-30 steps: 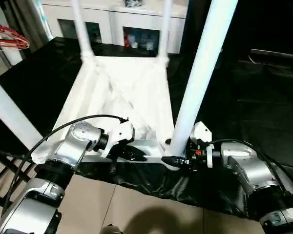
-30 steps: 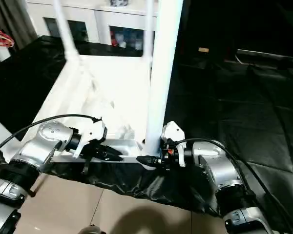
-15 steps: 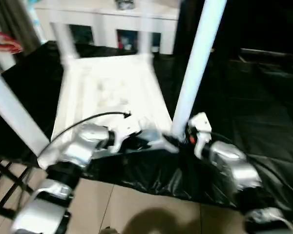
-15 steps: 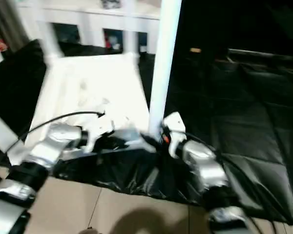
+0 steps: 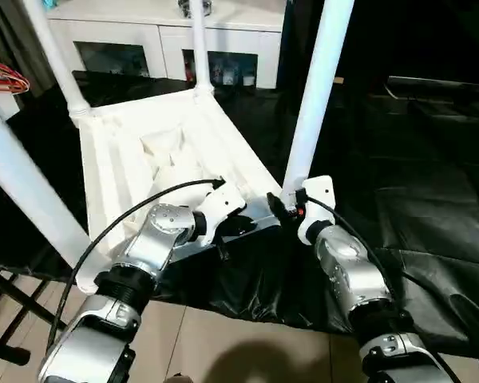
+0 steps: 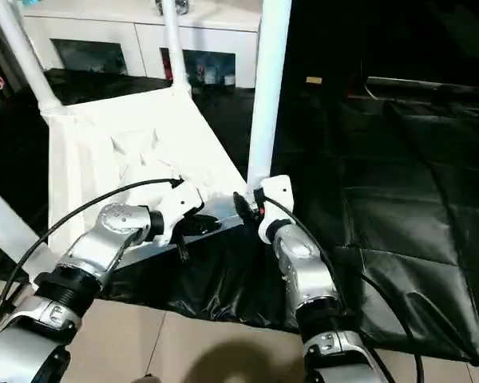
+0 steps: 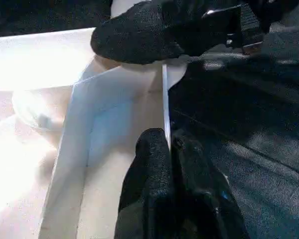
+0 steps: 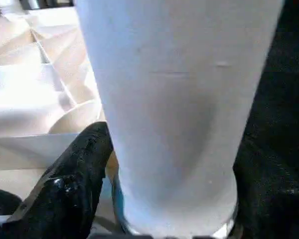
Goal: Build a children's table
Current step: Rotate leg to tighten
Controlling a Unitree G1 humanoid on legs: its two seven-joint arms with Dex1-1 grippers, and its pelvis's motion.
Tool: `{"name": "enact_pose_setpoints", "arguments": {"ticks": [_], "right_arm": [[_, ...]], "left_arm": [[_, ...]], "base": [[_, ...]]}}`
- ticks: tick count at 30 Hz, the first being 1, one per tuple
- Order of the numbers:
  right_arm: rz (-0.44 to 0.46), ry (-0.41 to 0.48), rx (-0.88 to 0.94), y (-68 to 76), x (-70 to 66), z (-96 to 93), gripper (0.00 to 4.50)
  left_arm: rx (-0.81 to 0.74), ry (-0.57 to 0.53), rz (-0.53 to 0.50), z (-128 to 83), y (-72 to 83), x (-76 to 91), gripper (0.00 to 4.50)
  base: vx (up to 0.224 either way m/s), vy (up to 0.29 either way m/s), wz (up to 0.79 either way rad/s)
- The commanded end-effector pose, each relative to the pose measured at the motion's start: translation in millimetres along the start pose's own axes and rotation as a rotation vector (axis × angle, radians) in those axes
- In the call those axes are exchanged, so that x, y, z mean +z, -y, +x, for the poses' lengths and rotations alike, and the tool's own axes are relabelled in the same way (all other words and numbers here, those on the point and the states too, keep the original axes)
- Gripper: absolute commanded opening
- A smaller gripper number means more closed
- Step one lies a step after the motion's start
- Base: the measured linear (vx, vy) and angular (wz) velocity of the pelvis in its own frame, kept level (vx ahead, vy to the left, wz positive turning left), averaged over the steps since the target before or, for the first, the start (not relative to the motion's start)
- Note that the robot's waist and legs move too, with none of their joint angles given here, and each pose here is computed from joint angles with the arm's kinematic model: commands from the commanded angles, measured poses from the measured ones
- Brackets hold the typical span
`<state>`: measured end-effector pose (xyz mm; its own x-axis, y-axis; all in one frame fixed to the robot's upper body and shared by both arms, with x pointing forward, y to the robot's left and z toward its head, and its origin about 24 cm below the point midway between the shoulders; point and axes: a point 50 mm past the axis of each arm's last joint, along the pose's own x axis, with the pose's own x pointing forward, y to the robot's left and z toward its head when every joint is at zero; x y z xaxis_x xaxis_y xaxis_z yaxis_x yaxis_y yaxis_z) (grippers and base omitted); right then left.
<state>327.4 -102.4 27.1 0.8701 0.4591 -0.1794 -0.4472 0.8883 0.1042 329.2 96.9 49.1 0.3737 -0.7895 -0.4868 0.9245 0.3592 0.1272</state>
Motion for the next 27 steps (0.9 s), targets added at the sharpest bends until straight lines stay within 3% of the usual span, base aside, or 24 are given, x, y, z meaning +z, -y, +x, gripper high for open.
{"name": "enact_pose_setpoints", "arguments": {"ticks": [1, 10, 20, 27], "right_arm": [[-0.015, -0.039, 0.209, -30.7, -5.3, 4.5, 3.96], [-0.138, -0.080, 0.520, -12.9, -0.3, -20.9, 4.08], [-0.189, -0.186, 0.851, 0.7, 4.9, -46.8, 4.08], [-0.209, -0.238, 0.925, -0.2, 3.5, -52.0, 3.52]], "left_arm": [[-0.113, 0.094, 0.106, 9.1, 12.5, 25.2, 0.00], [-0.258, 0.063, 0.152, -17.3, 8.8, 10.9, 0.00], [-0.389, 0.057, 0.152, -28.8, 8.2, 8.8, 0.00], [-0.416, 0.031, 0.157, -32.4, 6.4, 5.7, 0.00]], "base": [[0.000, 0.000, 0.00], [0.000, 0.000, 0.00], [0.000, 0.000, 0.00], [0.000, 0.000, 0.00]]}}
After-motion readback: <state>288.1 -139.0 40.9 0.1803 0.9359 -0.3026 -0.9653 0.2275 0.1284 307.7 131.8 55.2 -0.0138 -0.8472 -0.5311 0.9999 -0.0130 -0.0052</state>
